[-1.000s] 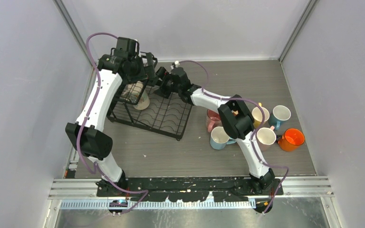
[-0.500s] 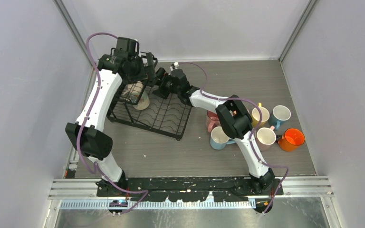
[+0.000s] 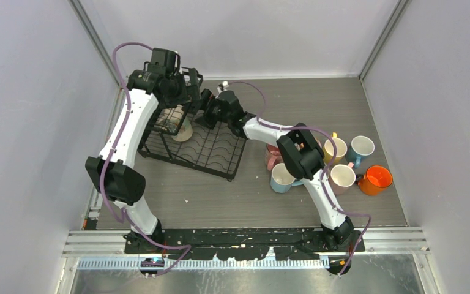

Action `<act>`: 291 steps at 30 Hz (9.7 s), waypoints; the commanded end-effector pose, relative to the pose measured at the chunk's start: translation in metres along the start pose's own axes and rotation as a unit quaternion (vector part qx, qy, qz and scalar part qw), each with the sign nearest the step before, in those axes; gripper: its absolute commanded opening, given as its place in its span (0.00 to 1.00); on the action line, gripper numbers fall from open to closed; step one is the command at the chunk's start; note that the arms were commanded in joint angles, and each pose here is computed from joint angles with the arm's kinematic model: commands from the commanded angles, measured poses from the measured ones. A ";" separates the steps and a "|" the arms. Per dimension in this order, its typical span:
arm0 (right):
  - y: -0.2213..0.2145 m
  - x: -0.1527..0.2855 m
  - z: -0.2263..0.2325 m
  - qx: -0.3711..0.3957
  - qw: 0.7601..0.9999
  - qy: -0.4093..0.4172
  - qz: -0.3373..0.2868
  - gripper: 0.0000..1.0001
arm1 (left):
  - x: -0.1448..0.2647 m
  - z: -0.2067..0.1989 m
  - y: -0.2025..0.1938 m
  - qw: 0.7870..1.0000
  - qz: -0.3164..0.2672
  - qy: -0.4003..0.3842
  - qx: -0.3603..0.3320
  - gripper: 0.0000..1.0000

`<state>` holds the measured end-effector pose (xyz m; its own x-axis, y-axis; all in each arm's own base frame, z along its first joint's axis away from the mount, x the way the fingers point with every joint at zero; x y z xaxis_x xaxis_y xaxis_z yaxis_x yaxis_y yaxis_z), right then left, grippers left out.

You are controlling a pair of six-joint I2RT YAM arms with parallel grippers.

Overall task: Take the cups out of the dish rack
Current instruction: Move the cup to the dish rack.

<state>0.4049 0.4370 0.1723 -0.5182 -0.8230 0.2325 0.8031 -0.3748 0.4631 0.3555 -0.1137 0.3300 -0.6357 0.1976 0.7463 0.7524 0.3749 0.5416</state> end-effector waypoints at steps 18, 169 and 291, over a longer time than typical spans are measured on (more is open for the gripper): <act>-0.008 0.001 0.023 0.034 0.999 0.011 0.015 1.00 | -0.001 -0.004 0.004 1.000 -0.006 -0.016 0.004 1.00; 0.001 0.063 0.012 0.495 0.827 0.140 -0.229 1.00 | -0.009 0.001 0.006 1.000 0.008 0.001 0.006 1.00; 0.036 0.128 0.055 0.491 0.810 -0.042 -0.317 0.19 | 0.087 -0.046 0.006 0.982 -0.104 -0.155 -0.003 1.00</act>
<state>0.3448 0.3502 0.1698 -0.7760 -0.6307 -0.0104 -0.0801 0.0822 0.9934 0.3314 -0.1306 0.3949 -0.7452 0.3294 0.5798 0.6663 0.4041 0.6267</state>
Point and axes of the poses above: each gripper's point midway between its finger pads, its own x axis back along the fingers, its own z axis along the line the jaws close on, y = z × x, the point moved 8 cm from there along x, back along the fingers, and after that the axes turned 11 degrees about x, right-handed, at the moved point
